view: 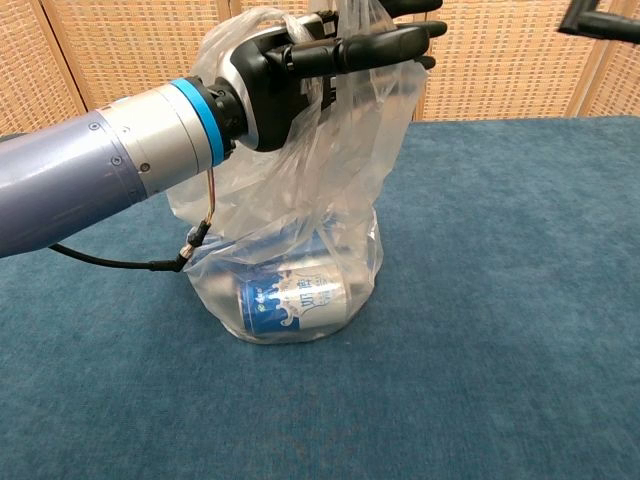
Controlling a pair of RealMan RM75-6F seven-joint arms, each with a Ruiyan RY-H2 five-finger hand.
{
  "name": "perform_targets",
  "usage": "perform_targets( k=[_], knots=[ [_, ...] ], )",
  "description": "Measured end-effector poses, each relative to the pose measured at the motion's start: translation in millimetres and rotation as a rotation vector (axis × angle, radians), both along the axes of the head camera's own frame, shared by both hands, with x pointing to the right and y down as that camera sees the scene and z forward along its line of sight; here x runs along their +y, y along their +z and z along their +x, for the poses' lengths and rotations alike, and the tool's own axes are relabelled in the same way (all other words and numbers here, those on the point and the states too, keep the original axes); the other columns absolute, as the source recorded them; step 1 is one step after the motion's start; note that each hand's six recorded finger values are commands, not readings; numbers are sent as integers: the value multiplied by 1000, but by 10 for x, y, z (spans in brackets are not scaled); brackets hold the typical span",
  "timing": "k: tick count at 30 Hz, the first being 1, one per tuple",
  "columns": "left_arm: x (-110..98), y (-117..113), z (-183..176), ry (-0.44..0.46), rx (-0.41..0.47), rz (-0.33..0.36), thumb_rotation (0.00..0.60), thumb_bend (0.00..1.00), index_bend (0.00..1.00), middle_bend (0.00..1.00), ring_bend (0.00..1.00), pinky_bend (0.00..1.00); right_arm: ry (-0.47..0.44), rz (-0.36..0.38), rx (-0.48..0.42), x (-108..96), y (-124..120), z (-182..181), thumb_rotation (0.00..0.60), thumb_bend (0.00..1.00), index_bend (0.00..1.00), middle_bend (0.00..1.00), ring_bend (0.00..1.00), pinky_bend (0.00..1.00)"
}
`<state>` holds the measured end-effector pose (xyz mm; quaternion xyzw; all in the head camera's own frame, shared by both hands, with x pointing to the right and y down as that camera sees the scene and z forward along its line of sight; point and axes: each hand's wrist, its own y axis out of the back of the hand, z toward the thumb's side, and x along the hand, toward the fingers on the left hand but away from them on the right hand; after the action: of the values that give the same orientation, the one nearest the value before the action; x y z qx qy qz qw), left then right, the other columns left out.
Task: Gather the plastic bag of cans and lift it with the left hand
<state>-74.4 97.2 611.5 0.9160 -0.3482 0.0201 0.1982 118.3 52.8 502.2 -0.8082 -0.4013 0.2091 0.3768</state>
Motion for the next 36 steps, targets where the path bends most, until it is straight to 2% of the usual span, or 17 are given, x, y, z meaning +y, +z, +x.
perform_targets(
  k=[4, 9, 18, 25, 30, 36],
  knots=[
    [-6, -18, -8, -11, 12, 0, 600, 81, 270, 175, 179, 55, 10, 13, 4, 19, -5, 142, 600, 0, 0, 0, 0, 0],
    [-9, -17, -15, -14, 19, -4, 600, 78, 261, 170, 179, 58, 45, 67, 18, 14, -43, 435, 600, 0, 0, 0, 0, 0],
    [-51, -47, -34, -36, 38, -8, 600, 76, 261, 169, 192, 92, 118, 49, 46, 72, 20, 1057, 600, 0, 0, 0, 0, 0],
    [-115, -111, -62, -77, 96, -60, 600, 79, 263, 172, 205, 140, 212, 51, 74, 161, 158, 1582, 600, 0, 0, 0, 0, 0],
    [-131, -223, -82, -87, 153, -106, 600, 71, 277, 185, 219, 185, 268, 55, 162, 208, 372, 2007, 600, 0, 0, 0, 0, 0],
    [-186, -492, -195, -105, 234, -124, 600, 58, 280, 191, 228, 219, 316, 85, 339, 247, 697, 2608, 600, 0, 0, 0, 0, 0]
  ],
)
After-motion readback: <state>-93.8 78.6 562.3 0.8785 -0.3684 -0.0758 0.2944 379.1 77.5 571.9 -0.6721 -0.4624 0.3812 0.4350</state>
